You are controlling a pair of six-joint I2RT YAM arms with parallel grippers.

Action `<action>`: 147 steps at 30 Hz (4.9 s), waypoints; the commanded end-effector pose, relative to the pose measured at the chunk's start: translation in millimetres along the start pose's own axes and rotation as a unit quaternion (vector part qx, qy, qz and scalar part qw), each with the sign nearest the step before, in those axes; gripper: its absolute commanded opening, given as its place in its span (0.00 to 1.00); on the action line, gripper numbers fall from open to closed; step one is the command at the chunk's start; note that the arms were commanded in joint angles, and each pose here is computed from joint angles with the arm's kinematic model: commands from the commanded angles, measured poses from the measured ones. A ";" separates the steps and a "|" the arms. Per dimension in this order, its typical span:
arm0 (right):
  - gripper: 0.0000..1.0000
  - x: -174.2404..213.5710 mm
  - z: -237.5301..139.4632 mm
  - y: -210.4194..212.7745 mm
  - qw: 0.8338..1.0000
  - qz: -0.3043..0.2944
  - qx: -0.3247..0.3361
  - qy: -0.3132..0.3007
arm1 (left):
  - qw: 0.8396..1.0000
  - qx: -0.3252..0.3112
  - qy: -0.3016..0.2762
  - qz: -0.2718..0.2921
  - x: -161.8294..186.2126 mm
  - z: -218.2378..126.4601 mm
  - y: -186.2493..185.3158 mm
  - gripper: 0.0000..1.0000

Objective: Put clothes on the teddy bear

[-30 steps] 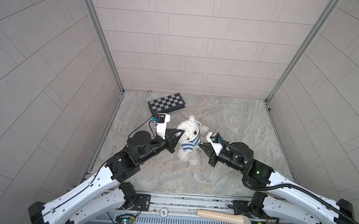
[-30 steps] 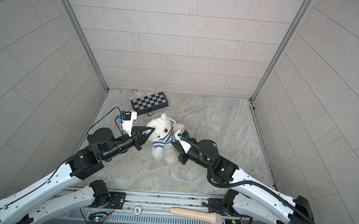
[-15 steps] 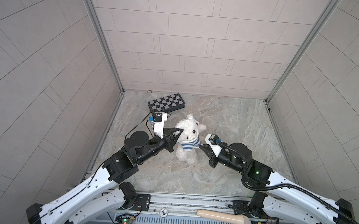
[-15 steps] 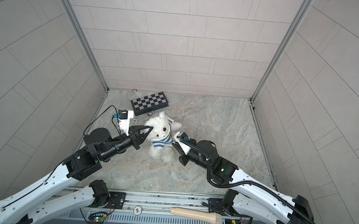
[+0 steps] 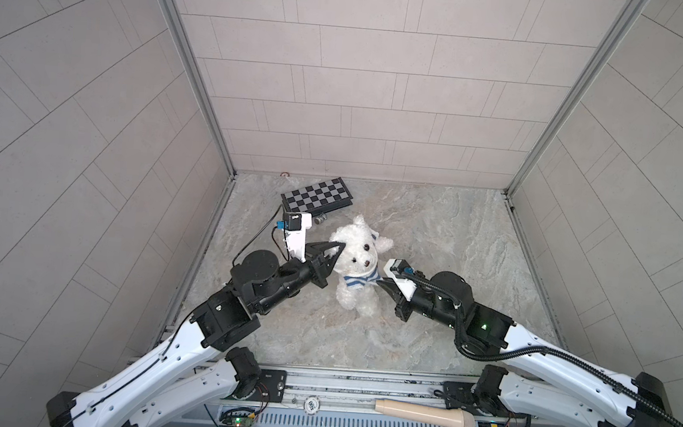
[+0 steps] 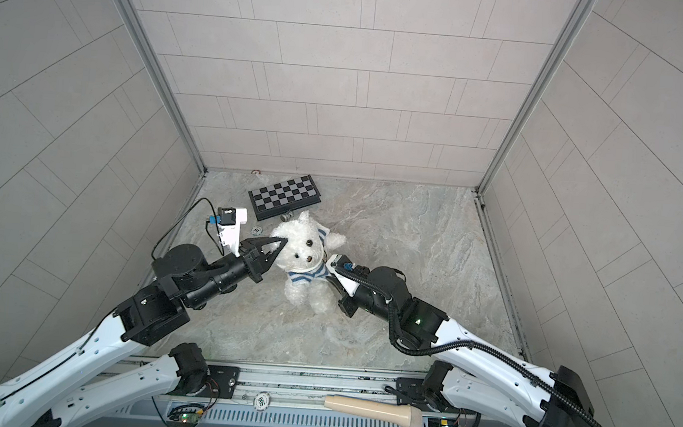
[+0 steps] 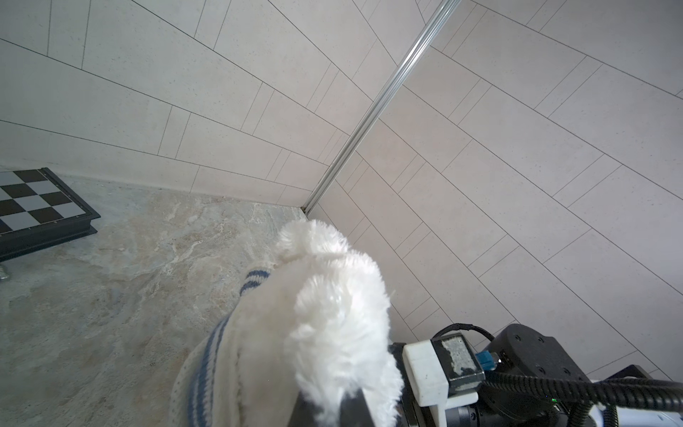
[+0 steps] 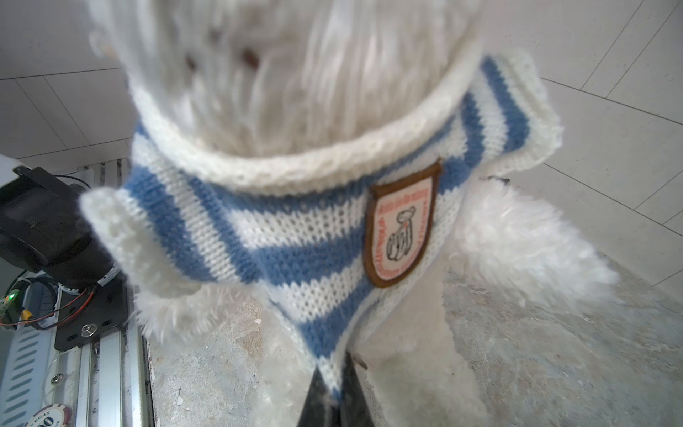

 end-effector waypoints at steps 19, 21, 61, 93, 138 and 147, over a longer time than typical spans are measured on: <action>0.46 -36.3 -28.9 34.7 0.994 -0.029 -0.053 -0.096 | 0.991 0.000 -0.102 -0.082 -38.1 -2.3 -0.9 0.00; 0.46 -42.9 -25.8 39.2 0.992 -0.031 -0.055 -0.113 | 0.991 -0.012 -0.100 -0.092 -35.0 -1.2 3.4 0.00; 0.00 -61.7 21.1 40.0 0.990 -0.032 0.015 -0.138 | 0.988 -0.053 -0.078 -0.123 -11.7 12.8 18.3 0.00; 0.00 41.8 19.5 37.4 0.999 -0.039 -0.027 0.020 | 0.987 -0.059 -0.109 -0.097 -44.6 -7.5 9.4 0.00; 0.76 -91.8 -15.1 32.6 0.977 -0.199 -0.075 0.006 | 0.888 0.127 0.221 0.383 46.3 5.2 -32.8 0.00; 0.53 -74.8 6.1 36.5 0.974 -0.198 -0.107 0.041 | 0.884 0.166 0.210 0.383 51.1 5.8 -43.7 0.00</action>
Point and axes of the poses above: each gripper's point midway between its finger pads, its own z axis out along the fingers, its own y axis along the line the jaws close on, x = y × z, the point moved 3 cm from there along -z, back along the fingers, and after that the axes turned 8 degrees about z, right-handed, at the moved point
